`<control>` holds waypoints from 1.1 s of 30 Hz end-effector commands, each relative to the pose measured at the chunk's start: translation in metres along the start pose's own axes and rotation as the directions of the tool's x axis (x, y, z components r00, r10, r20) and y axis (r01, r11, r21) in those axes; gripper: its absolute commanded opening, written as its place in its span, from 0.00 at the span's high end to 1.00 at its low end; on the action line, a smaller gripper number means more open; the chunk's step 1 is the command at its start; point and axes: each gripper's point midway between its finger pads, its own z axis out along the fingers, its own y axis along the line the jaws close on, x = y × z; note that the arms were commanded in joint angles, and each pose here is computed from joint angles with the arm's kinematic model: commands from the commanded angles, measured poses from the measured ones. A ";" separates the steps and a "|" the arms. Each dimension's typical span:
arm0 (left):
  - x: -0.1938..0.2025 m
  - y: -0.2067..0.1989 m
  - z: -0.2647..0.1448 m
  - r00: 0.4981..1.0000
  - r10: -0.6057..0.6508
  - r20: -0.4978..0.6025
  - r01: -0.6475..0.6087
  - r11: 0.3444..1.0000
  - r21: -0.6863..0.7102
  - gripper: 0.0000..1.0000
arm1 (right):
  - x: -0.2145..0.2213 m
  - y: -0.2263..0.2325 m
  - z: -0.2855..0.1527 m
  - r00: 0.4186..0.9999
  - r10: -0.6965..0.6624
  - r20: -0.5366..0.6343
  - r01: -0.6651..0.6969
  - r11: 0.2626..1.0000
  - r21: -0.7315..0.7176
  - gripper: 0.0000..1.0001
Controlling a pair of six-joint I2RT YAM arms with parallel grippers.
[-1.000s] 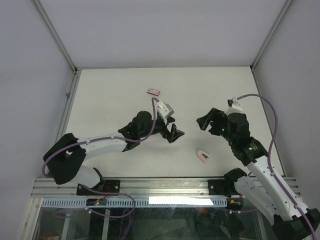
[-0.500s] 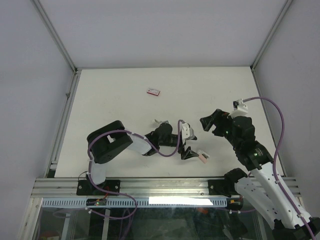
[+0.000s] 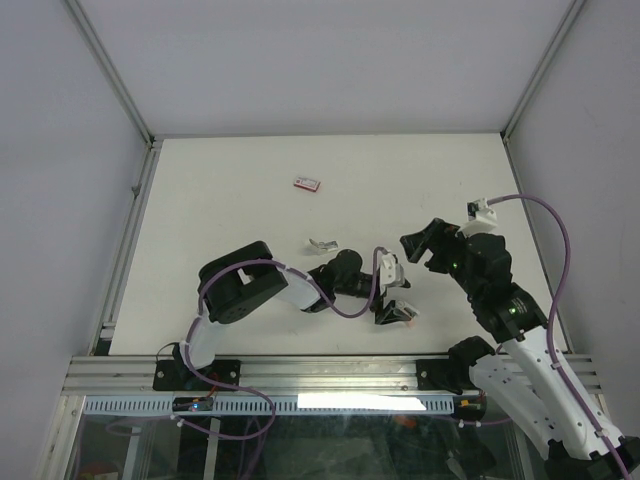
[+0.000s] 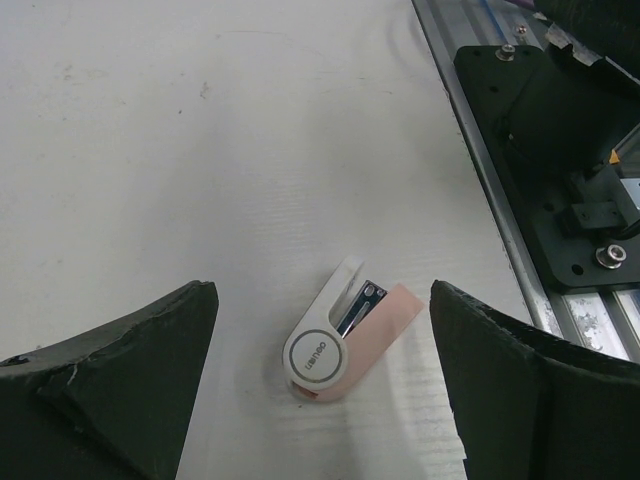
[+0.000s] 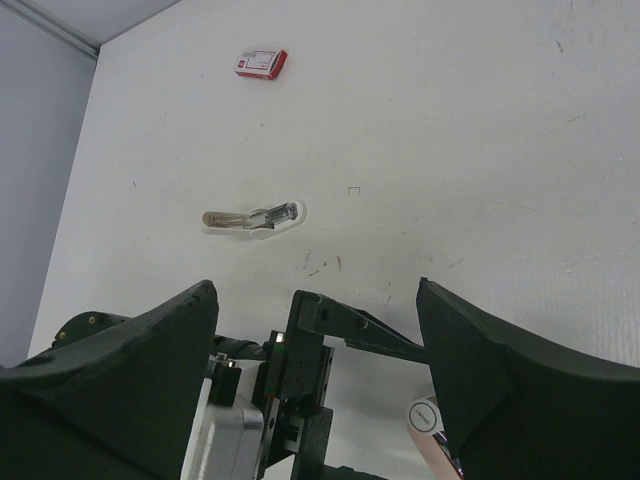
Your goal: Load the staples into the stapler
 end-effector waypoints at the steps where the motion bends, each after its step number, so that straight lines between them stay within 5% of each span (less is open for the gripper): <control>1: -0.008 -0.014 0.009 0.999 0.038 0.026 -0.040 0.997 0.074 0.11 | -0.017 0.011 -0.005 0.998 0.002 0.060 0.000 0.999 -0.045 0.16; 13: 0.024 -0.048 -0.002 0.997 -0.005 -0.083 0.012 0.997 0.077 0.21 | -0.009 0.008 0.000 0.999 0.017 0.042 -0.015 0.999 -0.041 0.16; 26: 0.023 -0.037 0.005 0.987 0.133 -0.089 -0.136 0.990 -0.025 0.40 | -0.006 0.005 0.003 0.999 0.019 0.035 -0.018 1.000 -0.026 0.17; 33: 0.028 -0.042 0.013 0.981 0.159 -0.109 -0.160 0.987 -0.007 0.41 | -0.002 0.003 0.005 1.000 0.019 0.024 -0.018 1.000 -0.023 0.17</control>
